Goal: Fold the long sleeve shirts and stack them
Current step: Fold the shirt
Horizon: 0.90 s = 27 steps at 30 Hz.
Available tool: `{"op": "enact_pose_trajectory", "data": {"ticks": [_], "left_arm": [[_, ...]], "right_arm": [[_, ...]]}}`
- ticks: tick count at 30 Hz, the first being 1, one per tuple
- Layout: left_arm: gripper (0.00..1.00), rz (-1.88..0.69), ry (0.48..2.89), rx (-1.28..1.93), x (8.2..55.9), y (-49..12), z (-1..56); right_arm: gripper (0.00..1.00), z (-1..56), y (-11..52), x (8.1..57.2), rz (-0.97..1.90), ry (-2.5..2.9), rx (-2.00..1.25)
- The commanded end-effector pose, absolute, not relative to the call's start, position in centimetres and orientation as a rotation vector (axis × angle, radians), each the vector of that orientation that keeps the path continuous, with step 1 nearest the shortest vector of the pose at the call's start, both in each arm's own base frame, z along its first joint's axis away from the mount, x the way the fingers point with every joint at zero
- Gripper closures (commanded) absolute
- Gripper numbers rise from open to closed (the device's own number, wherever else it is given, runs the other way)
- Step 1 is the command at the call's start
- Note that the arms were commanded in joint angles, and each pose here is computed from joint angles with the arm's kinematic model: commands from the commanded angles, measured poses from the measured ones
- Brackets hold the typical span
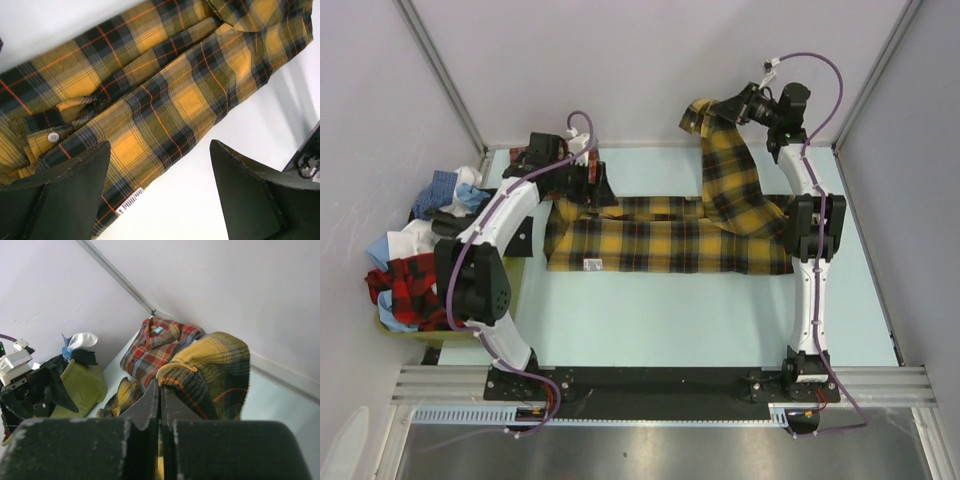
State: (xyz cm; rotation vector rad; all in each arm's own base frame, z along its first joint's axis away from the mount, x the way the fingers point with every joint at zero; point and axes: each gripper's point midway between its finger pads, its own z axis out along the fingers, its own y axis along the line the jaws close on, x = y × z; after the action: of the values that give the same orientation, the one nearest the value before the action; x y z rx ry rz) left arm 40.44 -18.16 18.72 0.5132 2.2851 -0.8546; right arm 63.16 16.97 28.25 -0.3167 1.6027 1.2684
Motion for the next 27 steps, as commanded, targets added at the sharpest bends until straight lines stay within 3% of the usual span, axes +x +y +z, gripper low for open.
{"op": "enact_pose_trajectory", "data": {"ticks": [1, 6, 11, 20, 27], "left_arm": [[0.14, -0.914, 2.272, 0.421, 40.9, -17.8, 19.4], [0.12, -0.947, 2.282, 0.316, 40.9, -15.6, 18.9], [0.12, -1.055, 2.259, 0.231, 40.3, -14.9, 19.2], [0.11, -1.153, 2.223, 0.158, 39.2, -14.7, 18.7], [0.10, -1.278, 2.190, 0.027, 39.3, -15.3, 17.7]], "right_arm": [[1.00, 29.2, 18.1, 63.1, 1.281, 1.545, -0.322], [1.00, 30.1, 21.3, 60.2, 1.414, 1.558, -0.293], [1.00, 34.4, 24.8, 55.5, 1.516, 1.485, -0.224], [1.00, 31.2, 31.3, 49.0, 1.644, 1.581, -0.017], [1.00, 27.2, 34.1, 47.3, 1.667, 1.634, 0.085]]}}
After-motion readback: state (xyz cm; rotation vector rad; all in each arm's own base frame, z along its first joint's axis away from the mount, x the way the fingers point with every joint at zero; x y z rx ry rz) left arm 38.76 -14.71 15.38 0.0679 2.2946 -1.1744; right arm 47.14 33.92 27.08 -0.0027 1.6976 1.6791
